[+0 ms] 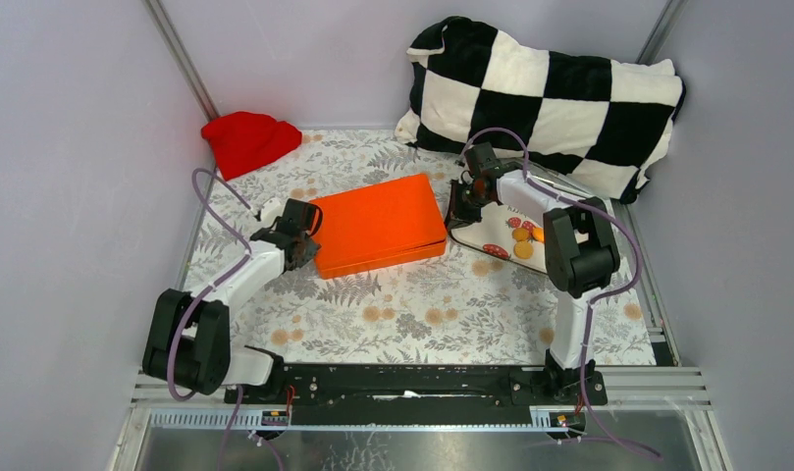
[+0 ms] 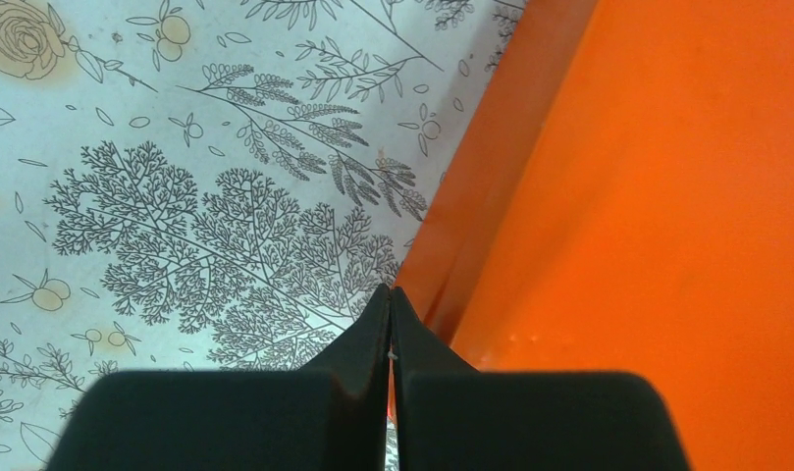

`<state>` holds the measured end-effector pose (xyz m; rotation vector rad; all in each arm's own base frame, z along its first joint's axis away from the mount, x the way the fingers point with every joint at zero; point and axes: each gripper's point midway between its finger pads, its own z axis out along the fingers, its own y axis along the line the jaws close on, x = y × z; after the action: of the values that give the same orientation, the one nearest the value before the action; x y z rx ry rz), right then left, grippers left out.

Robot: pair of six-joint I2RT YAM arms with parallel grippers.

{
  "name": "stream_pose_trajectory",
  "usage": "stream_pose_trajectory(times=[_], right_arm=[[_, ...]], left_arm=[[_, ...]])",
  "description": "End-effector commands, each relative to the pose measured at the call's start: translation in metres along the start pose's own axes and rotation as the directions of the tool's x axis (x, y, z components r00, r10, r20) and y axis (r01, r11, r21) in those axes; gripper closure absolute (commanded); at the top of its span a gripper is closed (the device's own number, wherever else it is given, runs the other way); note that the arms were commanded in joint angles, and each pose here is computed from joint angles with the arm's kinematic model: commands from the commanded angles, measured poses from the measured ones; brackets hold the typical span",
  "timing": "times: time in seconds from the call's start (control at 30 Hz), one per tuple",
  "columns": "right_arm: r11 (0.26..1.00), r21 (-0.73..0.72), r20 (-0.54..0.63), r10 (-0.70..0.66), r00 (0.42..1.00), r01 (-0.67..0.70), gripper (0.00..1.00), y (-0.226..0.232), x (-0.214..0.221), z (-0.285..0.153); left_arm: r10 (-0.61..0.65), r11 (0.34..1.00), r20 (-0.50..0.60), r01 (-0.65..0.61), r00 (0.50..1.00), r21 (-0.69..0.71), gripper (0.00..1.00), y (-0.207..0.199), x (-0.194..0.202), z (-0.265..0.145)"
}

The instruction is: Pack the cookies

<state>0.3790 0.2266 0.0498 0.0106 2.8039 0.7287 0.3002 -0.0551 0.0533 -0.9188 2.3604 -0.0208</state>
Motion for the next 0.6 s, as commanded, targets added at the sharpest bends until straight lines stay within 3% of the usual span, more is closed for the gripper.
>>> stream_pose_trajectory(times=[0.0, 0.57], right_arm=[[0.995, -0.078, 0.009, -0.066, 0.998, 0.067, 0.9, 0.045, 0.016, -0.025], [0.996, -0.036, 0.015, -0.083, 0.996, 0.083, 0.9, 0.041, 0.054, -0.042]], left_arm=[[0.001, 0.997, -0.037, 0.002, 0.999, 0.083, 1.0, -0.014, 0.009, -0.013], [0.013, 0.993, -0.068, -0.005, 0.998, 0.116, 1.0, -0.012, 0.024, -0.021]])
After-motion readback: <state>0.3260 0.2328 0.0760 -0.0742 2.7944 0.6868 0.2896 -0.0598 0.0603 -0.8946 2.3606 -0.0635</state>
